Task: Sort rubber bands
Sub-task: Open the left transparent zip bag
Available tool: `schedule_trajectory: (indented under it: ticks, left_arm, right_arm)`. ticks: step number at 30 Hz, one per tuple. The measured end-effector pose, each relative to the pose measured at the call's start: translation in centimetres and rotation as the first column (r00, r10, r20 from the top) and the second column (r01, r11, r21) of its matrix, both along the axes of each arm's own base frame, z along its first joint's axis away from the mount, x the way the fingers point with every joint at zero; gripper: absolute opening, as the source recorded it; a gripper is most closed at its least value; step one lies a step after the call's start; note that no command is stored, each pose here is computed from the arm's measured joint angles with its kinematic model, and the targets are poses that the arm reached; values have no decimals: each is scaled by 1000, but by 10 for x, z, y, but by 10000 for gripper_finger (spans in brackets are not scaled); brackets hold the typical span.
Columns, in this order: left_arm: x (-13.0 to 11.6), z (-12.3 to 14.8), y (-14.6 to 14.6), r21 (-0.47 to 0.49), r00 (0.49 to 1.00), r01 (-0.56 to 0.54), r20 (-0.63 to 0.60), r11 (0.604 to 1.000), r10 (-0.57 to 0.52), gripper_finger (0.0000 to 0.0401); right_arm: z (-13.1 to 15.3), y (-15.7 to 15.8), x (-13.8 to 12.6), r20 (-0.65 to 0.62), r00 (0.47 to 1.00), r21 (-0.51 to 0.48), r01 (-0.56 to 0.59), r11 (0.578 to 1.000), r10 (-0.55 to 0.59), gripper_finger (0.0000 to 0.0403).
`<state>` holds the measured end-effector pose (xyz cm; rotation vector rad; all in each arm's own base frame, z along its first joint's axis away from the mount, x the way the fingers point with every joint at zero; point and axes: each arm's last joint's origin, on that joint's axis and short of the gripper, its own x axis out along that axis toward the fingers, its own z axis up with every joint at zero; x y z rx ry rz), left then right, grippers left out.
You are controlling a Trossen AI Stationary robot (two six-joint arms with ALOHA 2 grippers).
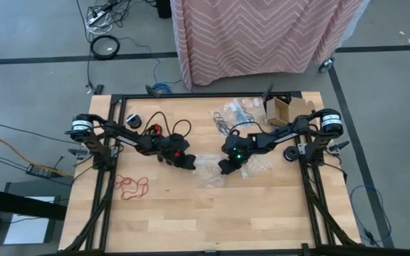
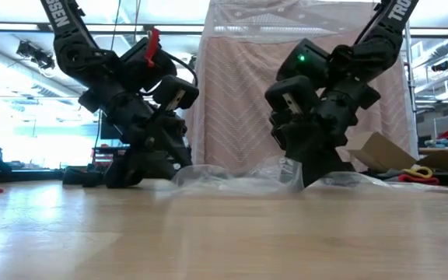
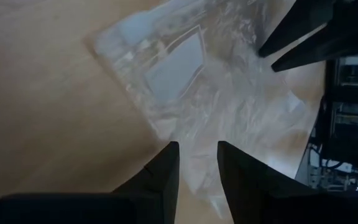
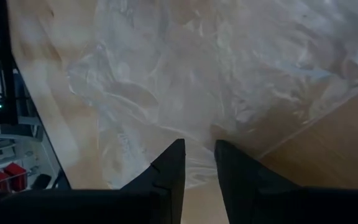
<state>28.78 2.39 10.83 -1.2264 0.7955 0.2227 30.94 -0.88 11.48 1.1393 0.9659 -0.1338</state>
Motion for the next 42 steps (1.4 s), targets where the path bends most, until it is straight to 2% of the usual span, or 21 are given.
schedule_trajectory:
  ticks: [6, 11, 14, 16, 20, 24, 29, 31, 34, 37, 39, 42]
  left_arm:
    - [-2, -1, 2, -22, 1000, -4, -16, 1000, 4, 118]
    - [-3, -1, 7, -53, 1000, 1, -23, 999, -2, 118]
    - [-4, -1, 11, -78, 1000, 11, -24, 997, -13, 118]
    - [-4, -1, 14, -96, 999, 23, -21, 995, -26, 118]
    - [-5, -1, 16, -121, 998, 56, -6, 991, -57, 118]
    - [-6, -1, 20, -124, 999, 43, -5, 991, -44, 117]
    - [-7, -1, 28, -122, 1000, 5, -9, 993, -6, 117]
    - [-7, -1, 30, -104, 1000, -1, -5, 995, 1, 117]
    - [-8, -1, 31, -64, 999, 48, 18, 997, -47, 117]
    - [-9, -2, 31, -31, 996, 87, 26, 996, -86, 117]
    - [-9, -2, 31, -24, 996, 90, 28, 996, -89, 117]
    - [-8, -1, 31, -15, 996, 88, 34, 996, -87, 117]
  right_arm:
    - [1, 1, 1, 9, 1000, 19, 8, 1000, -8, 83]
    - [8, 2, 8, 100, 995, 60, 0, 998, -6, 84]
    - [1, -5, 2, 1, 999, 70, 49, 996, -49, 80]
    - [-3, -7, -2, -51, 998, 56, 38, 998, -35, 78]
    - [5, -3, 1, 51, 998, 4, -30, 1000, 30, 79]
    - [16, -7, 4, 110, 993, -61, 61, 996, -54, 80]
    - [21, -25, 6, 164, 982, -44, 103, 994, -94, 94]
    - [22, -30, 6, 193, 979, -59, 82, 995, -70, 101]
    - [27, -35, 8, 269, 962, -148, 6, 989, 35, 111]
    - [31, -36, 12, 283, 938, -327, -104, 939, 202, 118]
    - [33, -37, 13, 250, 910, -463, -187, 866, 330, 124]
    - [36, -37, 15, 196, 851, -615, -281, 737, 487, 135]
